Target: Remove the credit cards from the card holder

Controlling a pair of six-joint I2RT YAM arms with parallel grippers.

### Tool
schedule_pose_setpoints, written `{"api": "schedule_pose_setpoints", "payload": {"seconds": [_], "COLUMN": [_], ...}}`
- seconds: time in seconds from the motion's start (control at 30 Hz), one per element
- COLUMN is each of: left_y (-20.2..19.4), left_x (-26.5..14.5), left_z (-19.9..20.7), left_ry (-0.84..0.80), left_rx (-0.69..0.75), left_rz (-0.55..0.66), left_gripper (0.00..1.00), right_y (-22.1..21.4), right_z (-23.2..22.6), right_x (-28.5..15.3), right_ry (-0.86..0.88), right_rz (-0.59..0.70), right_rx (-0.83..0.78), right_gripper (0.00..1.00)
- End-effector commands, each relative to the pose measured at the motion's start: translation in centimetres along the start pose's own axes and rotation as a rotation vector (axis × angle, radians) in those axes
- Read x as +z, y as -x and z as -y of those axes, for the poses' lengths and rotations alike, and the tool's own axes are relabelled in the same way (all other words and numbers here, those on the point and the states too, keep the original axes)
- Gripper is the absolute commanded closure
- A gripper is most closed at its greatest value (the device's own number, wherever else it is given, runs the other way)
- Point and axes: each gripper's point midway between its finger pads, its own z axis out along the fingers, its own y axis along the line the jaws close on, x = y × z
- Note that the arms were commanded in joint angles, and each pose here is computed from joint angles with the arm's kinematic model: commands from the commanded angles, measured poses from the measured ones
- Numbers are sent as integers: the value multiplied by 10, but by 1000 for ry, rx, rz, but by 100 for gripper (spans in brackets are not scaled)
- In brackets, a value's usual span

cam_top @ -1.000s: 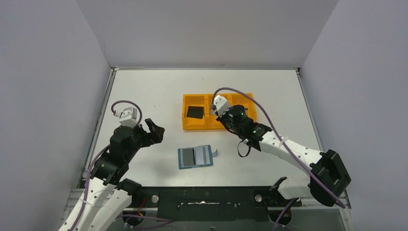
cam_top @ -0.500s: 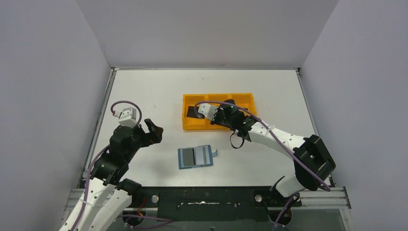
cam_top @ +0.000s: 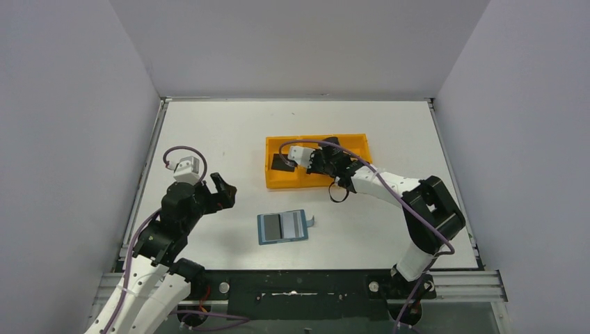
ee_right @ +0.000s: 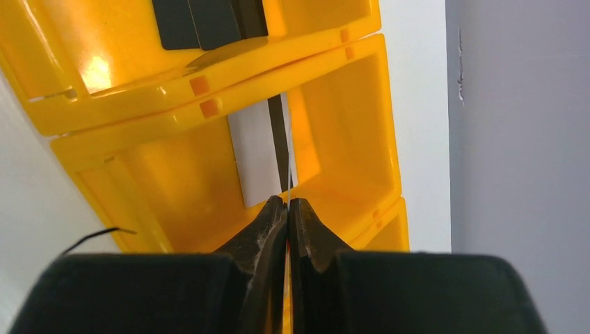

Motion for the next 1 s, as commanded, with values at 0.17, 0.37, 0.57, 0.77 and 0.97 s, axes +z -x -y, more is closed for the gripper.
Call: {"api": "schedule_pose_setpoints", "payload": {"seconds": [0.17,0.37,0.57,0.77,0.97], "left_y": [12,10,11,11,11], "left_x": [-3,-1,-1,-1,0], "left_z": [5,4,4,4,4], "left_ry": [-23,-19,-17,-15,-14], "left_rx": [-3,-1,-1,-2,-1], "left_rz": [46,38,40,42,38], "left_gripper": [9,9,9,9,9], "right_y": [6,-2,-8,-13,-17], "right_z": [25,23,17,10,-2], "right_x": [30,42,50,54,53], "right_ry": [-66,-61,-46,-19,68], "right_rz": [37,26,23,10,13], "right_rx": [-57,-74,-64,-26,0], "right_gripper": [100,99,98,94,82]}}
